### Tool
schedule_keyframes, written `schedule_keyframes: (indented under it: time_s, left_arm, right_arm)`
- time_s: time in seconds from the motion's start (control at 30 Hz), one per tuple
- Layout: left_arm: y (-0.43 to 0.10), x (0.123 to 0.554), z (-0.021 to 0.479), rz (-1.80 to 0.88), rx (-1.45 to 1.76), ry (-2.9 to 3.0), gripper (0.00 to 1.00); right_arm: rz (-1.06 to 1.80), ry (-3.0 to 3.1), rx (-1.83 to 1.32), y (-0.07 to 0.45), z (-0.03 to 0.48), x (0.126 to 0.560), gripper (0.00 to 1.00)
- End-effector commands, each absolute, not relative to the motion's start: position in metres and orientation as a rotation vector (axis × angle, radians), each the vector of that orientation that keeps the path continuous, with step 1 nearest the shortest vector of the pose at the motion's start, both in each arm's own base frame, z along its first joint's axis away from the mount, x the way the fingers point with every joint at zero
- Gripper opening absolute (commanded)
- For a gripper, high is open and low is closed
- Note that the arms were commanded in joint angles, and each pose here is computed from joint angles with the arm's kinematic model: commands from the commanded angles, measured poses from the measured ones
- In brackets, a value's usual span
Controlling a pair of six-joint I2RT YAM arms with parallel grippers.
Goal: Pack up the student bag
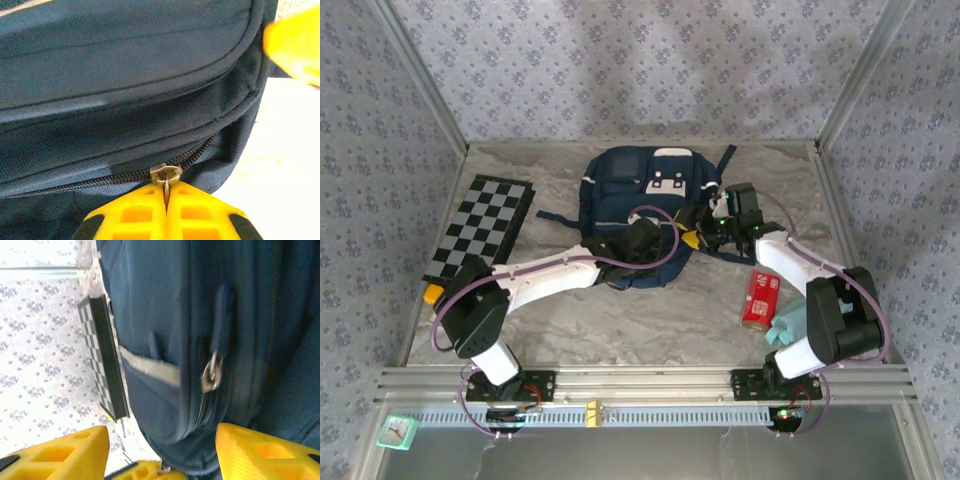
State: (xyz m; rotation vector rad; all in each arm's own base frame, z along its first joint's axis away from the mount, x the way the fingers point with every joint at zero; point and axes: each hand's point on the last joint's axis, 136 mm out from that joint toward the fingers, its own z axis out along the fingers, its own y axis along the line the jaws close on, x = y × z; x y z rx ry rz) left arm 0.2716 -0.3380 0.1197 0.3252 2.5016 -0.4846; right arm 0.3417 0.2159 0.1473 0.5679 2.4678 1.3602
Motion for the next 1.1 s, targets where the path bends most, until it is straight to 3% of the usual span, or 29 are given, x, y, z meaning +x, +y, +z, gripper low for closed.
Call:
schedule_keyframes:
  time_s: [0.0,0.8,0.93,1.07]
  left_arm:
    - [-0.345,0.275,0.132,-0.516,0.347,2.48,0.0]
    - [-0.326,0.276,0.125,-0.435,0.299,2.497,0.0]
    - [-0.334,0.273,0.127,-0.499,0.307,2.495,0.0]
    - [-0.333,0.272,0.124,-0.5,0.311,2.501,0.0]
  right_arm:
    - [1.299,2.435,0.664,0.213,0.146,0.339,0.62]
    - [1.098,2.52,0.706,0.236,0.132,0.312,0.82]
    - [1.141,2.476,0.691,0.246,0.138,0.329,0.8]
    - [1.196,2.444,0.64,0.256,0.156,0.342,0.7]
